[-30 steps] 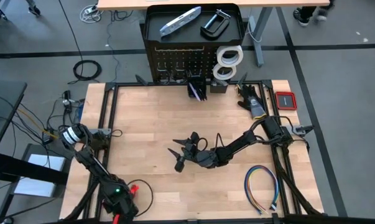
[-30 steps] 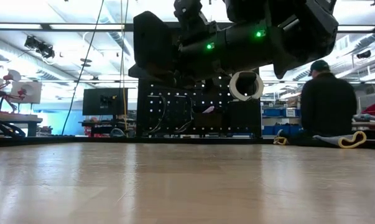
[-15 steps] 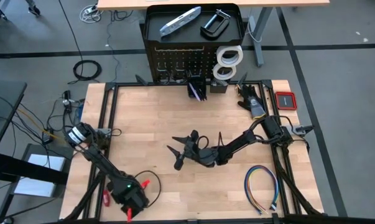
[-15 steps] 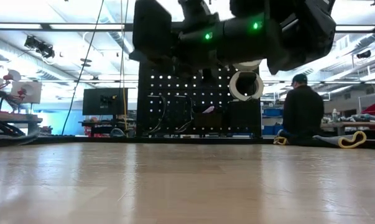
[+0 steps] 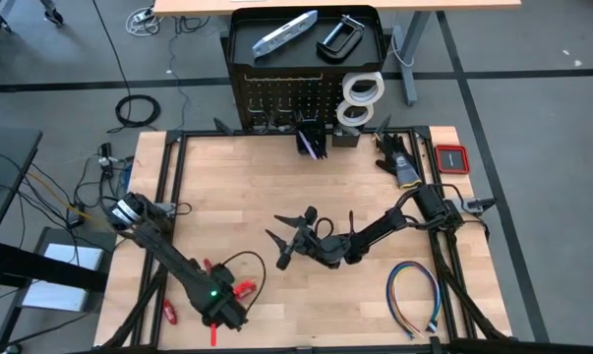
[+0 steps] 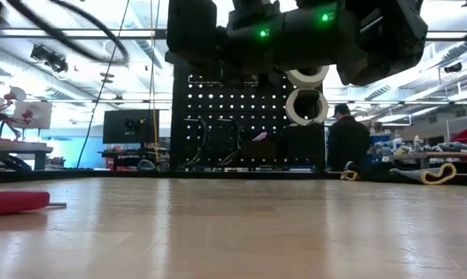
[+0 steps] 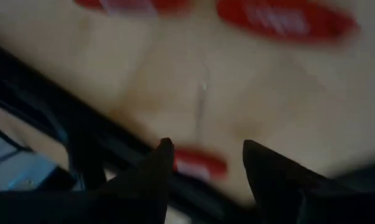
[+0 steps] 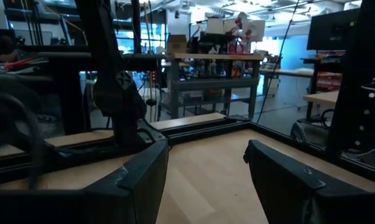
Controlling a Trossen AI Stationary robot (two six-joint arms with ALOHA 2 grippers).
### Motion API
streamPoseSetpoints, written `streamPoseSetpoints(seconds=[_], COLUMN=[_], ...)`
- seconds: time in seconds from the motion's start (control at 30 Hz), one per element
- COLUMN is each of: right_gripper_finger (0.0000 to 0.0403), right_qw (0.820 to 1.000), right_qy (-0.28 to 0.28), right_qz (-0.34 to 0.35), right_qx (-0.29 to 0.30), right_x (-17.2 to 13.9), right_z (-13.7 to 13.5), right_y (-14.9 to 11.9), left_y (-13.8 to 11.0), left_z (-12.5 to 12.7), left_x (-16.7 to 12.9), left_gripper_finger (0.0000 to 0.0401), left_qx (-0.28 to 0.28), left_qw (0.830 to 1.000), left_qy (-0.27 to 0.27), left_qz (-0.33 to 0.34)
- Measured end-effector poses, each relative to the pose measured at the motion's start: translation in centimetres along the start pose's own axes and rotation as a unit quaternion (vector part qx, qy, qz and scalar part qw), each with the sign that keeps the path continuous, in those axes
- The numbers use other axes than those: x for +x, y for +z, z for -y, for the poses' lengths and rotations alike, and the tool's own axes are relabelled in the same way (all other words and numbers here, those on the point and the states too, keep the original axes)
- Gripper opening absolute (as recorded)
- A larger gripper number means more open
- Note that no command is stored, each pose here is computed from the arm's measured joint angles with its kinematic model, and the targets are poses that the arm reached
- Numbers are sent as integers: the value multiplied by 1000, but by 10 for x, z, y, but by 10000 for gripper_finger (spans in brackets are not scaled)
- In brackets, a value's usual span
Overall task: Hang tools onto peg board
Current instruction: Adjust the red allen wrenches
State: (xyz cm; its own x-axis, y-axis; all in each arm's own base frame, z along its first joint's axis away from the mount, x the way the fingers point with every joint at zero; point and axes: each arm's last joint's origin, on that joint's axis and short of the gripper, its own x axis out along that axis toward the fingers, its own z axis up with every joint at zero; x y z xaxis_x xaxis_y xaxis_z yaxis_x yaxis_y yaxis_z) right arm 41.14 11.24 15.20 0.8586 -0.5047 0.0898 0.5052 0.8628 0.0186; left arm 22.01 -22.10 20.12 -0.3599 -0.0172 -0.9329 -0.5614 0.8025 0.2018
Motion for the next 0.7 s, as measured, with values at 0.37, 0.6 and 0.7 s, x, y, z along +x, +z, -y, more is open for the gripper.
streamPoseSetpoints(seconds=[0.37, 0.6, 0.7], right_gripper_finger=[229, 229, 229], right_qw=[1000, 1000, 1000], right_qy=[2, 3, 2], right_qz=[-3, -3, -5], right_qx=[-3, 5, 9], right_x=[-1, -1, -1], right_z=[-1, -1, -1], right_y=[-1, -1, -1], left_y=[-67, -63, -58], left_z=[6, 11, 10], left_x=[13, 45, 61], left_gripper_finger=[197, 197, 197], left_qx=[12, 40, 46], left_qw=[990, 991, 991], left_qy=[12, -27, -36], left_qz=[-138, -124, -124])
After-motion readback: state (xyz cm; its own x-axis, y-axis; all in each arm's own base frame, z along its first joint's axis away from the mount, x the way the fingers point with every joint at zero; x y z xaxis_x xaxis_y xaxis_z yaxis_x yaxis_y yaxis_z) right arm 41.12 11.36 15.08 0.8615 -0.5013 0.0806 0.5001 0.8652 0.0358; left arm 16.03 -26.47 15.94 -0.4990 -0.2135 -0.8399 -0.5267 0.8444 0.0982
